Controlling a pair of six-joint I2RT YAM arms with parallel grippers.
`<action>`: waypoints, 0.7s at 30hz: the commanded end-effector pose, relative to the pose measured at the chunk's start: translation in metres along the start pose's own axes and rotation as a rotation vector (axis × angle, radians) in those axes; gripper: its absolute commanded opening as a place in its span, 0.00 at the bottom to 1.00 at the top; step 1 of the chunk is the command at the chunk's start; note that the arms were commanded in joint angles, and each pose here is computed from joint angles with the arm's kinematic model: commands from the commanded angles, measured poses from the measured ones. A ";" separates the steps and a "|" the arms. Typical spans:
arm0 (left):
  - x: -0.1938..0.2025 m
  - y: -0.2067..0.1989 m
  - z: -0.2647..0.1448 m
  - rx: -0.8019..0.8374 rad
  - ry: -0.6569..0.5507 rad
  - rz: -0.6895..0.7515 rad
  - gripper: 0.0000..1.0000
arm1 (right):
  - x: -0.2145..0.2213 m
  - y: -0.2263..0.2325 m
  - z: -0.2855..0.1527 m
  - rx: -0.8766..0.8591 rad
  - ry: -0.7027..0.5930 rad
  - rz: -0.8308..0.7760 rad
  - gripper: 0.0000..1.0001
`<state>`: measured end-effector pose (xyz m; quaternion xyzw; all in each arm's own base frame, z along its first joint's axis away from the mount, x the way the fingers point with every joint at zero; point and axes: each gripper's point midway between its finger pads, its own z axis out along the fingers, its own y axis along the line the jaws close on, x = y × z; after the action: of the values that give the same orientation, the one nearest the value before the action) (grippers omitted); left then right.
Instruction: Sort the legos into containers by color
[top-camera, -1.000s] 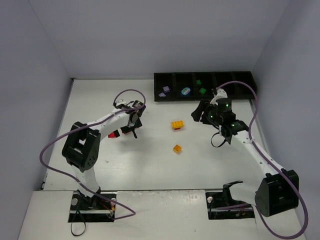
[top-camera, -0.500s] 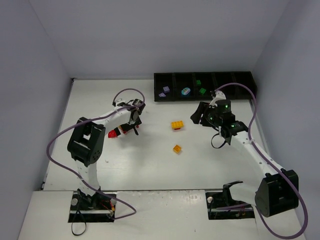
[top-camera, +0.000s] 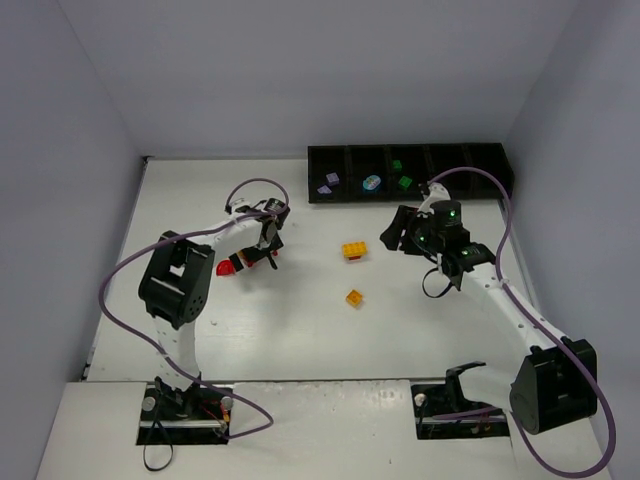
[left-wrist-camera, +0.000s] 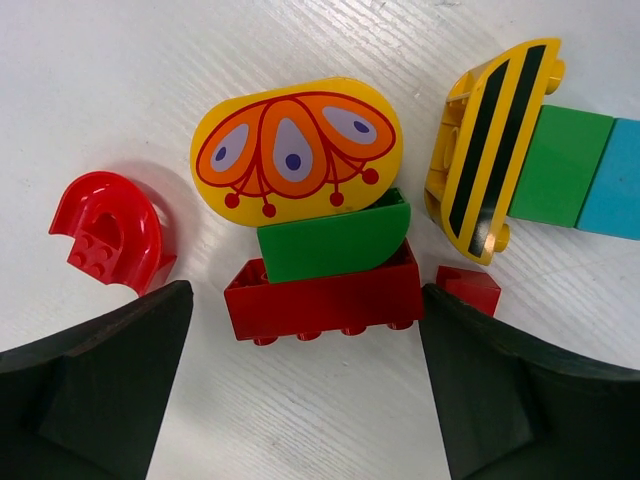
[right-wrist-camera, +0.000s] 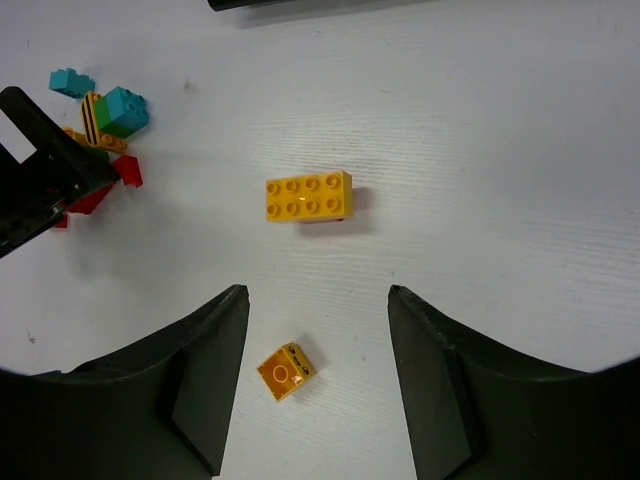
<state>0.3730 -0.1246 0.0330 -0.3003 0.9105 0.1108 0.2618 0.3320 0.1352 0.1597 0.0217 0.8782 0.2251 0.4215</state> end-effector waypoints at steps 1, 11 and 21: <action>-0.022 -0.012 -0.008 0.035 -0.051 -0.049 0.85 | -0.007 0.007 -0.003 -0.040 -0.031 -0.016 0.54; -0.017 0.003 -0.002 0.000 -0.075 -0.004 0.58 | 0.001 0.006 -0.001 -0.047 -0.009 -0.013 0.54; -0.006 0.023 -0.008 0.064 -0.089 0.088 0.23 | 0.003 0.011 -0.002 -0.073 0.000 -0.008 0.54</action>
<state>0.3626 -0.1119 0.0271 -0.2680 0.9122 0.1111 0.2895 0.3220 0.1401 0.1475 0.0128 0.8844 0.2387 0.4008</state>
